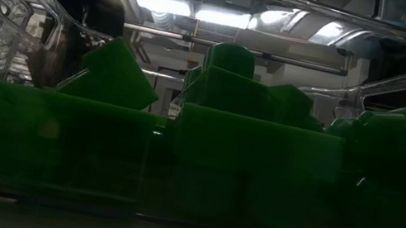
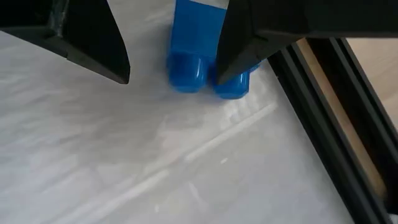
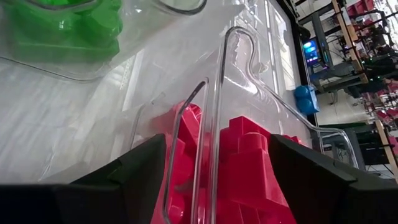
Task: Sort blocks
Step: Put the blue game piece into the bottom left transparent bin
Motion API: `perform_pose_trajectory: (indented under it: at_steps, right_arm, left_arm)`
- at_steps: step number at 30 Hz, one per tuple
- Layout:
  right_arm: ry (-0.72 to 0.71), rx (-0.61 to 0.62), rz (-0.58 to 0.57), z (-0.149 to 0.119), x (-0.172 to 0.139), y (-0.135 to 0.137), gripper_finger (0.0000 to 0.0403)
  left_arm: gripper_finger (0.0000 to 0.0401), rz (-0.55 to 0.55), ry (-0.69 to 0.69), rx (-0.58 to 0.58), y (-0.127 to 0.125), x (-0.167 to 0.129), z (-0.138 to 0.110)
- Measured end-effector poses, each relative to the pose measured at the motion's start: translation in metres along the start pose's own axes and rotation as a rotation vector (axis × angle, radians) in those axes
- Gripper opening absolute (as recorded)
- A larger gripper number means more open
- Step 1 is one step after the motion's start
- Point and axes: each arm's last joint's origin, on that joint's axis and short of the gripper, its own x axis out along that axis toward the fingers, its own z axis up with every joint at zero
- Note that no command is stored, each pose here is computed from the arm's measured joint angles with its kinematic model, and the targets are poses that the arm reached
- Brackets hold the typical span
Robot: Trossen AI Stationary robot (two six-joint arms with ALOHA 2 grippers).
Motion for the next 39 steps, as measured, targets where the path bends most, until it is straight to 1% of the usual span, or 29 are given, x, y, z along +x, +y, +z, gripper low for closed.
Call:
perform_pose_trajectory:
  at_steps: [5, 9, 24, 28, 37, 39]
  right_arm:
    - [0.000, -0.003, -0.007, 0.000, 0.000, 0.000, 0.0282]
    - [0.000, -0.002, -0.008, 0.000, 0.000, 0.000, 0.0282]
    - [0.003, -0.005, -0.015, 0.000, 0.000, 0.000, 0.0282]
    - [0.003, -0.005, -0.015, 0.000, 0.000, 0.000, 0.0282]
    - [0.002, -0.004, -0.015, 0.000, 0.000, 0.000, 0.0282]
    - [0.002, -0.004, -0.015, 0.000, 0.000, 0.000, 0.0282]
  left_arm:
    - [0.0226, 0.041, 0.109, 0.055, -0.005, 0.020, 0.002]
    - [0.0226, 0.059, 0.164, 0.086, -0.010, 0.031, 0.003]
    - [0.0222, 0.090, 0.251, 0.121, -0.017, 0.050, 0.004]
    - [0.0198, 0.087, 0.264, 0.144, -0.017, 0.050, 0.003]
    - [0.0106, 0.108, 0.302, 0.188, -0.015, 0.051, -0.001]
    - [0.0098, 0.108, 0.302, 0.189, -0.015, 0.051, -0.001]
